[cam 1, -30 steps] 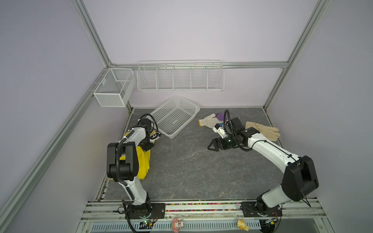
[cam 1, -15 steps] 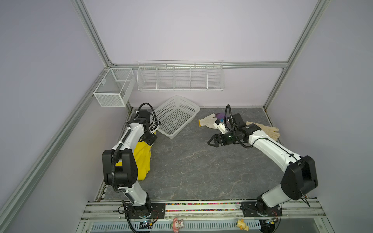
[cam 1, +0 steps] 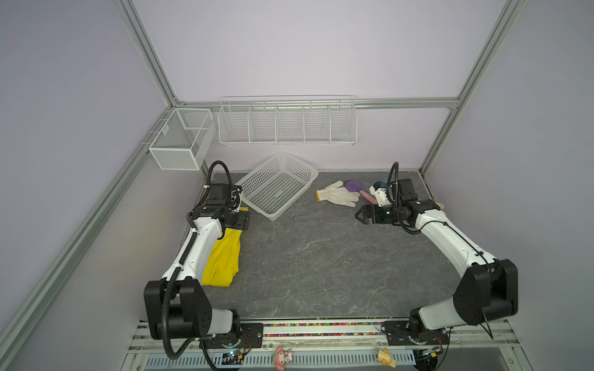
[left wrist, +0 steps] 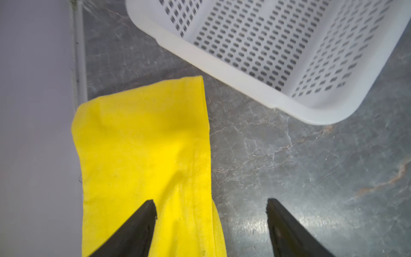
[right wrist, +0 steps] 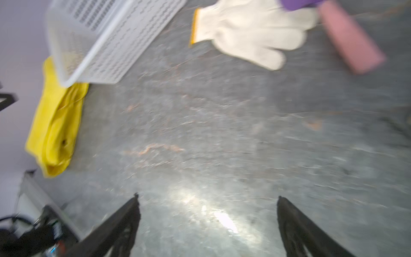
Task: Fold and stack the trousers
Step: Rotate the trousers at the middle-left of the table, then reset both arms
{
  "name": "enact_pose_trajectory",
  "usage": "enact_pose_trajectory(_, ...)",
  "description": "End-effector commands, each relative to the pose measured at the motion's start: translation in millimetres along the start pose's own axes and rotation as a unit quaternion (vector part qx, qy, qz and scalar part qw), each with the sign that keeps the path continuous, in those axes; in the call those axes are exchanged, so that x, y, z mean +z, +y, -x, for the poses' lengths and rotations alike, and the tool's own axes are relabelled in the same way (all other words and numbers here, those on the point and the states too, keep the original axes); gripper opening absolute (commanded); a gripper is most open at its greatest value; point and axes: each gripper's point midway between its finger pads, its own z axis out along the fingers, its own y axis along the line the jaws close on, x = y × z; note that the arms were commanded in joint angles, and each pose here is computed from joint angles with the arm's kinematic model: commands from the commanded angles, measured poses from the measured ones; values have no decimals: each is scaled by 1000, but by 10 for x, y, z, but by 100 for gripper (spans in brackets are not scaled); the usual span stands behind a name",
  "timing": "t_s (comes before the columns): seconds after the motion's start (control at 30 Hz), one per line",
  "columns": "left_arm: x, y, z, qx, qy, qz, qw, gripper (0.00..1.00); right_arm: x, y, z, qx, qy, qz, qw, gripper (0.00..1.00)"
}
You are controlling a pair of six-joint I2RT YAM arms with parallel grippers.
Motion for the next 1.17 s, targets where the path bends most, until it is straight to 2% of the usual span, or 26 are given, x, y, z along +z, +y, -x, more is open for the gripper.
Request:
enact_pose_trajectory(0.0, -4, 219, 160, -88, -86, 48, 991, 84, -219, -640, 180, 8, -85, -120, 989, 89)
enact_pose_trajectory(0.13, 95, 411, 149, -149, -169, 58, 973, 88, -314, -1220, 188, 60, -145, -193, 969, 89)
enact_pose_trajectory(0.17, 141, 427, 145, -149, -184, 62, 970, 100, -317, -1344, 182, 65, -159, -213, 962, 89)
enact_pose_trajectory(0.23, 219, 466, 130, -156, -198, 72, 965, 99, -323, -1506, 164, 69, -189, -246, 948, 89)
enact_pose_trajectory(0.33, 307, 420, 80, -153, -203, 62, 965, 99, -299, -1609, 106, 30, -225, -271, 935, 89)
enact_pose_trajectory(0.43, 410, 443, -42, -171, -226, 72, 956, 99, -167, -1646, -5, 5, -231, -270, 935, 89)
enact_pose_trajectory(0.53, 443, 399, -76, -156, -264, 66, 950, 99, -36, -1666, -38, -4, -268, -254, 929, 89)
enact_pose_trajectory(0.57, 460, 370, -86, -152, -263, 59, 951, 99, 9, -1700, -44, 6, -274, -254, 927, 89)
enact_pose_trajectory(0.77, 548, 285, -90, -151, -257, 33, 954, 99, 260, -1544, -42, -43, -258, -219, 940, 88)
enact_pose_trajectory(1.13, 668, 186, 138, -137, -258, -10, 956, 99, 257, -1516, -51, -51, -265, -220, 937, 88)
